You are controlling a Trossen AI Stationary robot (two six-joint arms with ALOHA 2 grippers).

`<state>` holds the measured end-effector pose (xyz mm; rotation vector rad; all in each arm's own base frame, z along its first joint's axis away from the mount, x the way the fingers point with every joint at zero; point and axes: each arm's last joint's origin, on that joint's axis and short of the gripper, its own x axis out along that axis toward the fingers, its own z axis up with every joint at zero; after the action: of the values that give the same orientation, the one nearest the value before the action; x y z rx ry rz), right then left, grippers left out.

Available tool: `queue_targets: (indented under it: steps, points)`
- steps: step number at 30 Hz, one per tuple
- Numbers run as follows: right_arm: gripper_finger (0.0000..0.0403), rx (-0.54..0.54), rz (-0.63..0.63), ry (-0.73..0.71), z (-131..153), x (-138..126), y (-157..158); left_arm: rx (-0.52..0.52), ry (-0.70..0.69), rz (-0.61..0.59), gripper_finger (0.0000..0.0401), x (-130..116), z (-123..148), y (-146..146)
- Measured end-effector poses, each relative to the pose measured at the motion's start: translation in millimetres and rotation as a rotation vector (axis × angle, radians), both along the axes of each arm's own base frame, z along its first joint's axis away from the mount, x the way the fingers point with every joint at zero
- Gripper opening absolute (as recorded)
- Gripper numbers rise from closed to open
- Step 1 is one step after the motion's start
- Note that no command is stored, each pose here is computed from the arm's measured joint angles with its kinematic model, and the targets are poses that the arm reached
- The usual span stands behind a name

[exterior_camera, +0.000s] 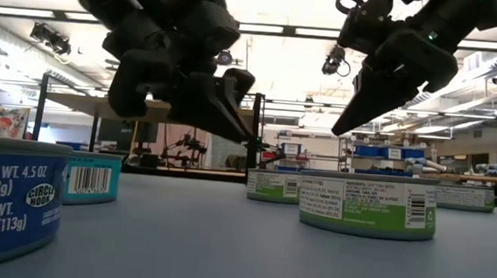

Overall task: Stack canned seafood by type on shelf
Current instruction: Stack the green white tuna can on top of the green white tuna can on the shelf

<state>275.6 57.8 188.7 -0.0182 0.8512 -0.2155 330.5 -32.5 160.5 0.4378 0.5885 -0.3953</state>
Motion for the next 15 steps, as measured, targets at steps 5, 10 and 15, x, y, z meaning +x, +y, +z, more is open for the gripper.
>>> queue_targets:
  steps: [5, 10, 15]
  points:
    - [0.0006, -0.001, 0.000, -0.006, -0.8, 0.9, 0.0, 0.103, -0.002, 0.015, 0.0078, 11.2, -4.3, -2.6]
    - [0.0006, -0.007, 0.006, -0.017, 0.0, 1.7, 0.1, 0.219, 0.001, -0.017, 0.0083, 14.6, -12.5, -7.1]
    - [0.0007, -0.019, 0.009, -0.026, 0.6, 2.5, 0.1, 0.346, 0.015, -0.044, 0.0083, 15.1, -21.3, -10.2]
